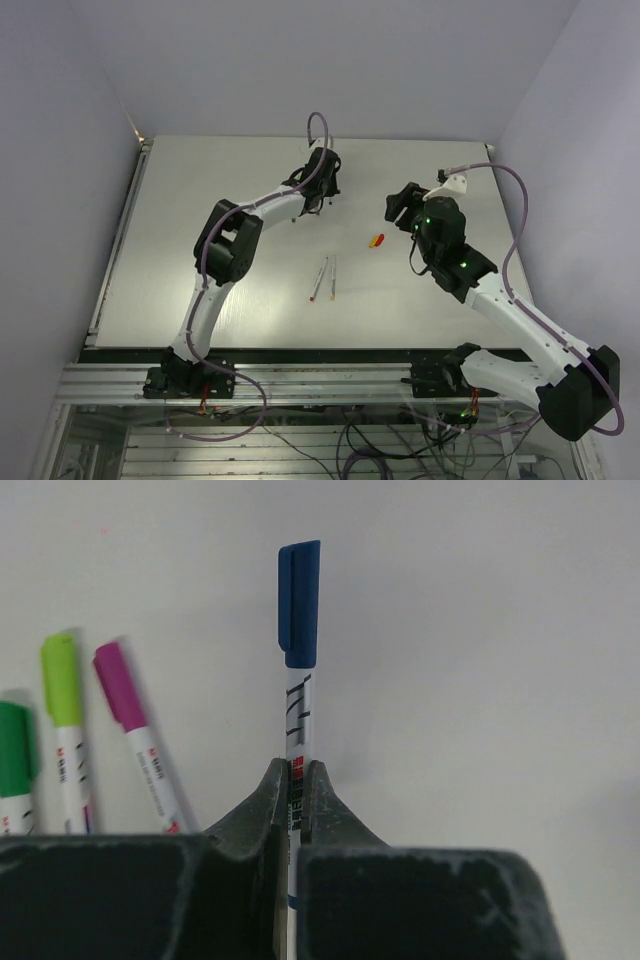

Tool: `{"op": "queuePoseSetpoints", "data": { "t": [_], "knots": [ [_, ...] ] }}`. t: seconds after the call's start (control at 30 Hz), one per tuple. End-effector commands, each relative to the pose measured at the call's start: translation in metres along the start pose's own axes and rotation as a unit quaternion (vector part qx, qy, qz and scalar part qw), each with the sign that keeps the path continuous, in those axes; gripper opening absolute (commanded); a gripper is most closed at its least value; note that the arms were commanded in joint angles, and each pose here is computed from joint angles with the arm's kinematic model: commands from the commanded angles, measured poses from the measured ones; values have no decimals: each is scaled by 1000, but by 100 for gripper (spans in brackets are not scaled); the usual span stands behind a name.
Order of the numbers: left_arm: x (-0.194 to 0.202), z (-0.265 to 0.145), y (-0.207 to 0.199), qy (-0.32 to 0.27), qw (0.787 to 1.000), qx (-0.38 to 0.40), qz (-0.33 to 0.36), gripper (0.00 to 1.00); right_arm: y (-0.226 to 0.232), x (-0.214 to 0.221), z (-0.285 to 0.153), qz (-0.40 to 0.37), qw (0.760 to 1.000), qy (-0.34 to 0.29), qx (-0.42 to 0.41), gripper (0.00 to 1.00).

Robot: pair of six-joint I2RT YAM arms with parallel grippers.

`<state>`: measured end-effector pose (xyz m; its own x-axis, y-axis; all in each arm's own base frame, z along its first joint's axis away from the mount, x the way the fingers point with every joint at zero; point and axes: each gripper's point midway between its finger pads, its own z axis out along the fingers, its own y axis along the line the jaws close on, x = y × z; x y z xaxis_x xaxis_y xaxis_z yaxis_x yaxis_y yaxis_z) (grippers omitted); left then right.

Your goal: Insert the pens into the pen caps

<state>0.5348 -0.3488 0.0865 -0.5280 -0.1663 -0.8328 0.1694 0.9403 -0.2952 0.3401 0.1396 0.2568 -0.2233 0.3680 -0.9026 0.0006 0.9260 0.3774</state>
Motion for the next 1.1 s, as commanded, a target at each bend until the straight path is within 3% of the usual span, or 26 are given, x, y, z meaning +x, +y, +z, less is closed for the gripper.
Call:
{"op": "queuePoseSetpoints", "data": {
  "t": [0.0, 0.37, 1.07],
  "knots": [
    [14, 6, 27, 35, 998, -42, 18, 7, -10, 6, 0, -1, 1000, 6, 20, 58],
    [54, 26, 48, 86, 994, -58, 41, 7, -11, 28, 2, 5, 999, 32, 13, 57],
    [104, -4, 93, 167, 974, -143, 45, 7, -11, 36, 3, 15, 999, 40, 10, 57]
  ]
}}
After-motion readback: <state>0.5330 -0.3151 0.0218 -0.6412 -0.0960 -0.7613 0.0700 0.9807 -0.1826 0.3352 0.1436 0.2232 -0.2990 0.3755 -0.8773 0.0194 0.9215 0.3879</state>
